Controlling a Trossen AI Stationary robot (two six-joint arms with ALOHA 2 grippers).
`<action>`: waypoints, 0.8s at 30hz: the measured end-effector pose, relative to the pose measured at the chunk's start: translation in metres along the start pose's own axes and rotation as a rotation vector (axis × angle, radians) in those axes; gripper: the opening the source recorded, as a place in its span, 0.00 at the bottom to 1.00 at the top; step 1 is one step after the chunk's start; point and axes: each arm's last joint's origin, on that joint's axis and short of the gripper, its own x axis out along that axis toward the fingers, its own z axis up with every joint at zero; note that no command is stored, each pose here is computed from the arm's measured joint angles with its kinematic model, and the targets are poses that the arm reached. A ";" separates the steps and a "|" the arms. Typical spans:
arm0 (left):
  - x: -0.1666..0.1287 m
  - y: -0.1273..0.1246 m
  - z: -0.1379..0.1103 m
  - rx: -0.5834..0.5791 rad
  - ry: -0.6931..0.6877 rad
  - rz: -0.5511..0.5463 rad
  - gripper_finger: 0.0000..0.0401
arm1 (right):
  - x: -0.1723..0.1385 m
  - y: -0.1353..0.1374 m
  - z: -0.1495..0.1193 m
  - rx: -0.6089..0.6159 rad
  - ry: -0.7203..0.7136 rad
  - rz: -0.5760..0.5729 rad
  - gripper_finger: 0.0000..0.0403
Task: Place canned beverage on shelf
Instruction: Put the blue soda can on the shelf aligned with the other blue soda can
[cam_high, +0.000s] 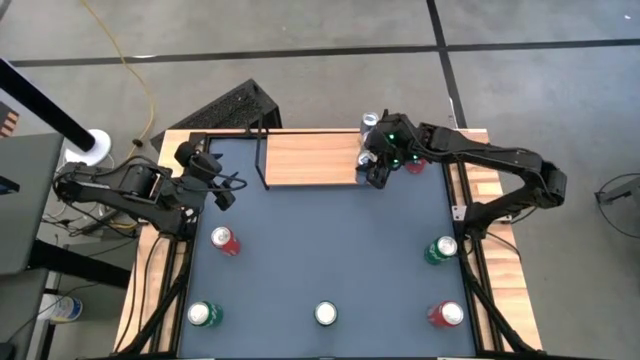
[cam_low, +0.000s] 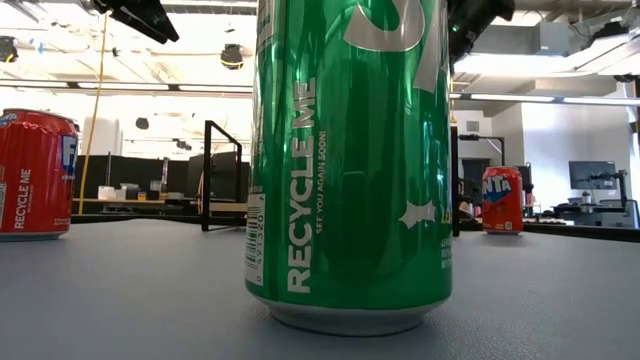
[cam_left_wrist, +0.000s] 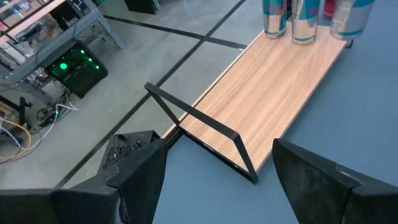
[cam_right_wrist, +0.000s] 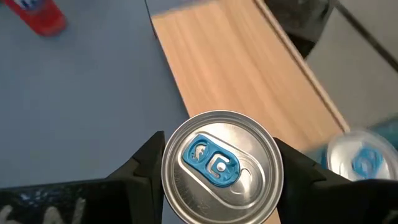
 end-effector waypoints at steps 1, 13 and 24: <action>0.000 0.000 0.000 0.000 0.000 0.000 0.70 | 0.000 -0.002 -0.002 0.005 0.007 -0.005 0.49; 0.000 0.000 0.000 -0.001 0.000 0.001 0.70 | 0.019 -0.017 -0.017 0.045 -0.004 -0.048 0.49; 0.000 0.000 0.000 0.000 0.000 0.001 0.70 | 0.023 -0.029 -0.025 0.078 0.011 -0.078 0.49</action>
